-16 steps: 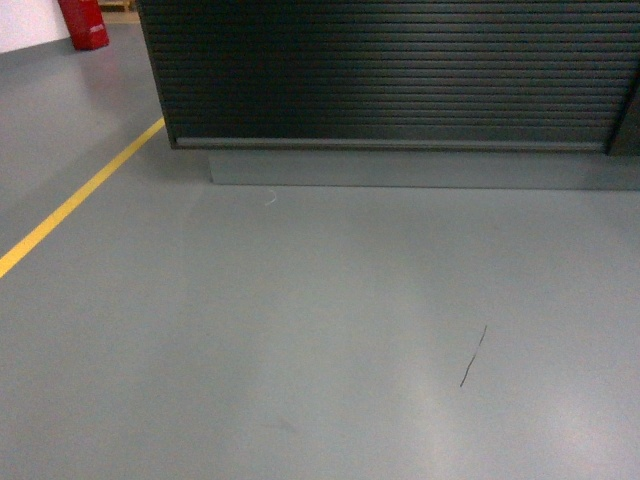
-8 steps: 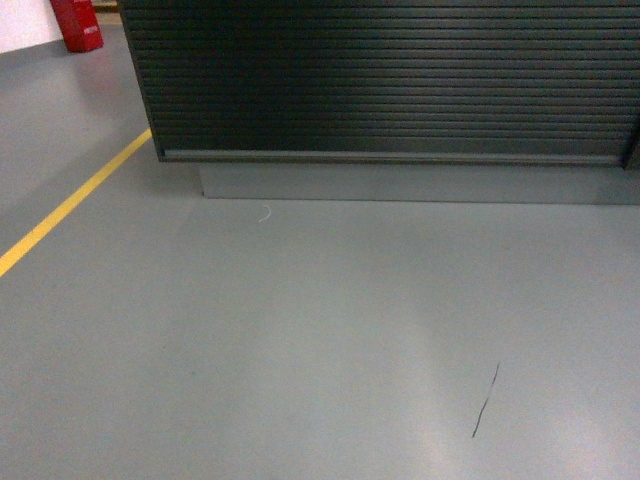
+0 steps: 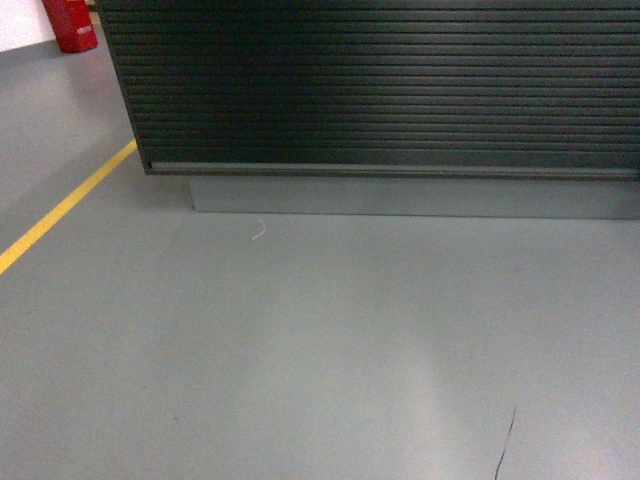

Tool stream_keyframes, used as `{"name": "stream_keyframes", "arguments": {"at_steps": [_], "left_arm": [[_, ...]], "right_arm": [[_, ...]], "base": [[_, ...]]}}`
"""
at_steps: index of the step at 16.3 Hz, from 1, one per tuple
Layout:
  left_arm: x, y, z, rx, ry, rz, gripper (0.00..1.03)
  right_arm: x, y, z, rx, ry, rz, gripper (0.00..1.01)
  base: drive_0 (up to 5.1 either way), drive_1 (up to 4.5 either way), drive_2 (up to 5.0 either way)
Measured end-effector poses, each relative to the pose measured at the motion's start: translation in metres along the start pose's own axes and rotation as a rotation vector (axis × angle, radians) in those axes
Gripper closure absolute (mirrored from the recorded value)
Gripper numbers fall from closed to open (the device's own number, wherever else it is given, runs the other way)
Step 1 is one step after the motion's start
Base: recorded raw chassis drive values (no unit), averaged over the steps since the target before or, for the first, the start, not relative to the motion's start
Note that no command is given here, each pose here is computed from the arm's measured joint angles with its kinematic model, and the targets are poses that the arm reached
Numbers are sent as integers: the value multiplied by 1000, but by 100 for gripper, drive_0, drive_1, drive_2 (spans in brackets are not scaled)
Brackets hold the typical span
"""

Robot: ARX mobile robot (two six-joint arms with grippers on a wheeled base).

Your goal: Place dark red mango on scale at checkout

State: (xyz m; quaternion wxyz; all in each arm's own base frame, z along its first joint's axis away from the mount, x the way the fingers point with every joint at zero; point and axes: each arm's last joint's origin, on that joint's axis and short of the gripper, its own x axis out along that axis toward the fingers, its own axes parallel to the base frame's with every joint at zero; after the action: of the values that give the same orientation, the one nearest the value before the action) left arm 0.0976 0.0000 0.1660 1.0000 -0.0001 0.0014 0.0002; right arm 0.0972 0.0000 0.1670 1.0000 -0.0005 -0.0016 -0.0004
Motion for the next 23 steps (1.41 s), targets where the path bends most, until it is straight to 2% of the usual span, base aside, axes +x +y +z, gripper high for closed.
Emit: {"name": "stream_keyframes", "arguments": {"at_steps": [23], "left_arm": [[0,0,0,0,-1,0,5]], "right_arm": [[0,0,0,0,0,0,3]], "base": [[-3,300,-306]]}}
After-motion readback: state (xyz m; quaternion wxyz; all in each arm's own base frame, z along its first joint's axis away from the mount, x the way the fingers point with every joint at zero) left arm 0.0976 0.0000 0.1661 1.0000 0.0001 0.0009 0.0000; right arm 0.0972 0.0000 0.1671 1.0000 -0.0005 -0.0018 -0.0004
